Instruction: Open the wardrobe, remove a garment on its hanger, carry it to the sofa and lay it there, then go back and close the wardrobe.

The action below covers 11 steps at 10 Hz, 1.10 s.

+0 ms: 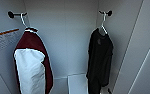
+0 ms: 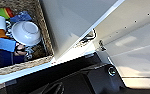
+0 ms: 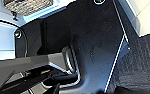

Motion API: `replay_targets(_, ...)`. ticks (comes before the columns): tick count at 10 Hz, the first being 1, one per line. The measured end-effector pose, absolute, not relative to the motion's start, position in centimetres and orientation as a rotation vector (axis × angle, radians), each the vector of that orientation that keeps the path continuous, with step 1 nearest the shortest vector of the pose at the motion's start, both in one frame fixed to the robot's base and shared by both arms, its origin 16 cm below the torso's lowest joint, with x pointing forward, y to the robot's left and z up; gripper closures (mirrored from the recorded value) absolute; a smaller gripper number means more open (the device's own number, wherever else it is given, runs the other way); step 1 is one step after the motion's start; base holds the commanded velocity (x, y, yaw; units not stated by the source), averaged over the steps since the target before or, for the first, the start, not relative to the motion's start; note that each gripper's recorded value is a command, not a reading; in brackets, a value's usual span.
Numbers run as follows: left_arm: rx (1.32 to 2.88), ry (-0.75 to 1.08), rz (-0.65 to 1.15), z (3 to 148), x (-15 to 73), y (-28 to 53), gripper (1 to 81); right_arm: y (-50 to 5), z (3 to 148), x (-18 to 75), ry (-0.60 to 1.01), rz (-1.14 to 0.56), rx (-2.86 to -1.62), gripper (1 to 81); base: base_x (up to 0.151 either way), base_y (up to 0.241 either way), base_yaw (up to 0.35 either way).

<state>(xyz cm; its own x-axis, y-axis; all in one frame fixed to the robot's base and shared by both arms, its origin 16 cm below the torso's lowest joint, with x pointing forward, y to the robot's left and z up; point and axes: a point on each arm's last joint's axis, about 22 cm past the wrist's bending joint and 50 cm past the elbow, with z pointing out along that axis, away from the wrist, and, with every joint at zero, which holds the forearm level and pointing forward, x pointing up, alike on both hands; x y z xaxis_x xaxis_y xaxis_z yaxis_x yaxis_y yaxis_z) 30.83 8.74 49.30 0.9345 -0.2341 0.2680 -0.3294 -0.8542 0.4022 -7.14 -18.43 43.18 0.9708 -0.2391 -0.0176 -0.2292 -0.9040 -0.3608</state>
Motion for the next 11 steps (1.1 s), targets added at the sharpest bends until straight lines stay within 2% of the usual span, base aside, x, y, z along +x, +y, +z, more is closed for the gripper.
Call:
replay_targets(2,2.591,-0.431,0.282,51.0,31.9,7.3,1.0,-18.2,43.2,-6.2,0.337,-0.054,-2.748,1.0,0.000,0.000,0.000)
replay_targets(5,2.436,-0.507,0.348,57.4,36.4,1.4,1.0,-19.0,43.0,-5.8,0.337,-0.057,-2.763,1.0,0.000,0.000,0.000)
replay_targets(8,2.373,-0.514,0.384,62.6,40.1,1.1,1.0,-19.0,43.0,-5.5,0.334,-0.059,-2.764,1.0,0.000,0.000,0.000)
replay_targets(11,2.297,-0.535,0.345,67.3,40.3,-1.3,1.0,-18.4,43.0,-5.2,0.334,-0.060,-2.759,1.0,0.000,0.000,0.000)
